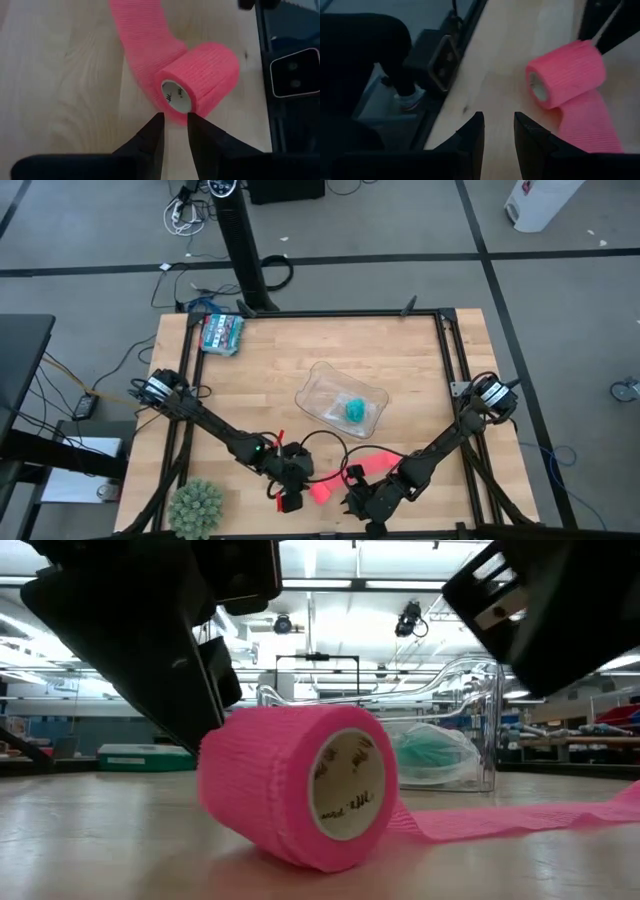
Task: Roll bandage
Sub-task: Roll the pink bandage
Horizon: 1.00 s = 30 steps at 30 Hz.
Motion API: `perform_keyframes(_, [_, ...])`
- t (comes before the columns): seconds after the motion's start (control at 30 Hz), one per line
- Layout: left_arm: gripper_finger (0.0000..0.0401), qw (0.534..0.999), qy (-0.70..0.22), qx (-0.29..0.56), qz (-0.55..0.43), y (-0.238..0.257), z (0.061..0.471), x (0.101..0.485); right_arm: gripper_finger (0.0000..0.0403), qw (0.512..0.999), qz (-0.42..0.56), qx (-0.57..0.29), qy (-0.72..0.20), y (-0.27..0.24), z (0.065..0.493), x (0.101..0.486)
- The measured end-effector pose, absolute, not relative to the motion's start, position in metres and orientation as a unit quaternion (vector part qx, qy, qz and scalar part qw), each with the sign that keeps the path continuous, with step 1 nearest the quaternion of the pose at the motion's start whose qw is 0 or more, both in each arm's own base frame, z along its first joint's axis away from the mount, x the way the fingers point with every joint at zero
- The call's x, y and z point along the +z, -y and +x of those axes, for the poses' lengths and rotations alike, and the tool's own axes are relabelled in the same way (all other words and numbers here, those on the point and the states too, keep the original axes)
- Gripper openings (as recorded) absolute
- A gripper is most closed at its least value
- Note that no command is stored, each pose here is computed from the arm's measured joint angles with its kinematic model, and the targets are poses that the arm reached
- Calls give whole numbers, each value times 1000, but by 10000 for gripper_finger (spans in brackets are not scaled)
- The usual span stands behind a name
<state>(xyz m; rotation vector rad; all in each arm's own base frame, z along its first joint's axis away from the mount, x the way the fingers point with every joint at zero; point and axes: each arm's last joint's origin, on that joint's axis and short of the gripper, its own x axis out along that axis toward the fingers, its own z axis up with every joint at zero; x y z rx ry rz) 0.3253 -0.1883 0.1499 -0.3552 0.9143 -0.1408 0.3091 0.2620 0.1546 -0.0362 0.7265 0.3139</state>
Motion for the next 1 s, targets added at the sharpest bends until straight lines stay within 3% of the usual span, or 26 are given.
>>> perform_keyframes(0.27, [92, 869, -447, -120, -177, 194, 324, 151, 98, 922, -19, 148, -357, -259, 312, 151])
perform_keyframes(0.53, [92, 856, -490, -50, -157, 184, 317, 143, 98, 921, -27, 149, -359, -259, 312, 151])
perform_keyframes(0.8, [92, 855, -464, -130, -194, 195, 322, 151, 98, 921, -32, 150, -357, -258, 312, 151])
perform_keyframes(1.0, [103, 867, -445, -57, -219, 193, 323, 151, 98, 920, -30, 154, -358, -259, 312, 151])
